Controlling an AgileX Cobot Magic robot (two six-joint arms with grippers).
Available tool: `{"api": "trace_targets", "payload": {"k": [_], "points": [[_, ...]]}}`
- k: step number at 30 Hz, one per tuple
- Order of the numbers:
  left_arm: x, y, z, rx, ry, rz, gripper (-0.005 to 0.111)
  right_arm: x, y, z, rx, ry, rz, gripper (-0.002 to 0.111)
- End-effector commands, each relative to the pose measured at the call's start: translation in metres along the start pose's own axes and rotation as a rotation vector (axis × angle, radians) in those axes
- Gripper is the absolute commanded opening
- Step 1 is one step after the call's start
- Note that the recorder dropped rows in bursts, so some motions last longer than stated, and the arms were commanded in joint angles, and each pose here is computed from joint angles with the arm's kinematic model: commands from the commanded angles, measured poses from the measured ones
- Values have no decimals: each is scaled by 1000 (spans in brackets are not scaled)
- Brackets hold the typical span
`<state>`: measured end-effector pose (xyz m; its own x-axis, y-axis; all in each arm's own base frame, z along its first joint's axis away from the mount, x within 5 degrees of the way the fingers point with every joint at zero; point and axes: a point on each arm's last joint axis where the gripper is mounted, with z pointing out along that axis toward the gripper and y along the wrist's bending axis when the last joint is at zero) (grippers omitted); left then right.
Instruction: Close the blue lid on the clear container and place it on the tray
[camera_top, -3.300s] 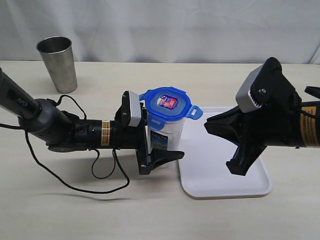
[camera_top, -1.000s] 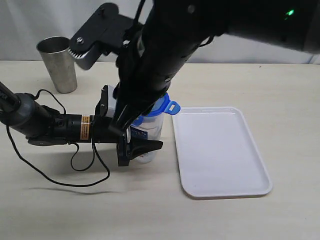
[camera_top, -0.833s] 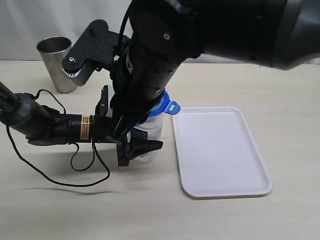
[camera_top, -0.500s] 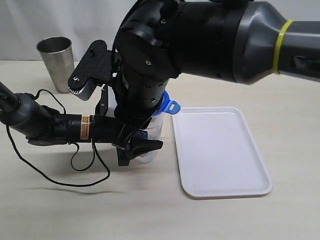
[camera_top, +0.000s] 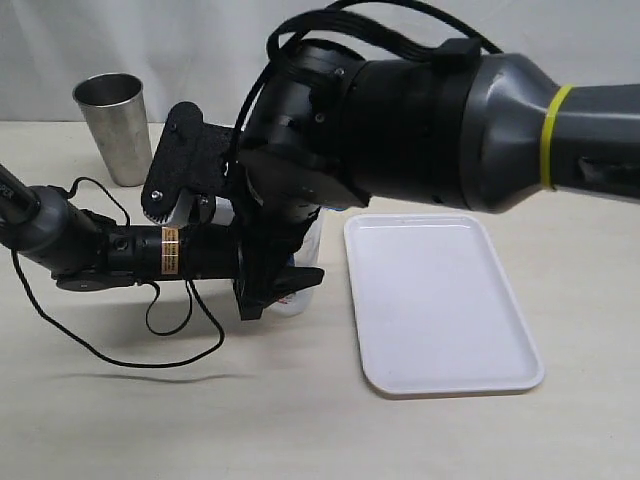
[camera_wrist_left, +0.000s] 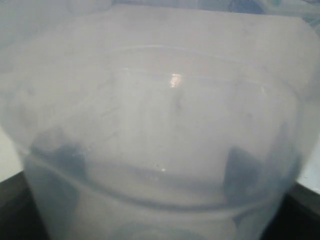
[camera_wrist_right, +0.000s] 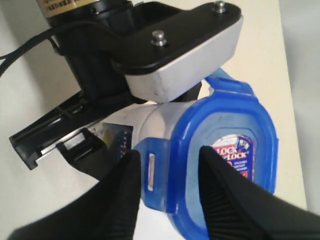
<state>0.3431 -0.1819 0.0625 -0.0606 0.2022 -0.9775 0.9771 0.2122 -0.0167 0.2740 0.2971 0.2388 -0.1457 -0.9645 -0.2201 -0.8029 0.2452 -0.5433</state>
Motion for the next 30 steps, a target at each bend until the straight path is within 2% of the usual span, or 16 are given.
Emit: {"api": "trace_targets", "payload": {"k": [1,12,16,20,22,24,27,29,30], "points": [[-4,-6,0,63,-15,50,0,30,18,39,6,206,-9,34],[-3,-6,0,71,-11,37,0,29,20,41,0,175,-51,34],[-3,-6,0,66,-13,35,0,23,14,20,-50,75,-7,37],[-3,-6,0,65,-14,35,0,27,-17,-22,-88,-63,174,45],[-3,-6,0,65,-14,47,0,32,-44,-52,-107,-190,339,45],[-3,-6,0,65,-15,64,0,34,-60,-78,-152,-308,500,45],[-4,-6,0,62,-16,63,0,40,-69,-95,-234,-384,710,45],[-4,-5,0,56,-18,61,0,49,-69,-99,-360,-360,875,45],[-4,-5,0,56,-18,61,0,52,-67,-96,-382,-338,891,45]]}}
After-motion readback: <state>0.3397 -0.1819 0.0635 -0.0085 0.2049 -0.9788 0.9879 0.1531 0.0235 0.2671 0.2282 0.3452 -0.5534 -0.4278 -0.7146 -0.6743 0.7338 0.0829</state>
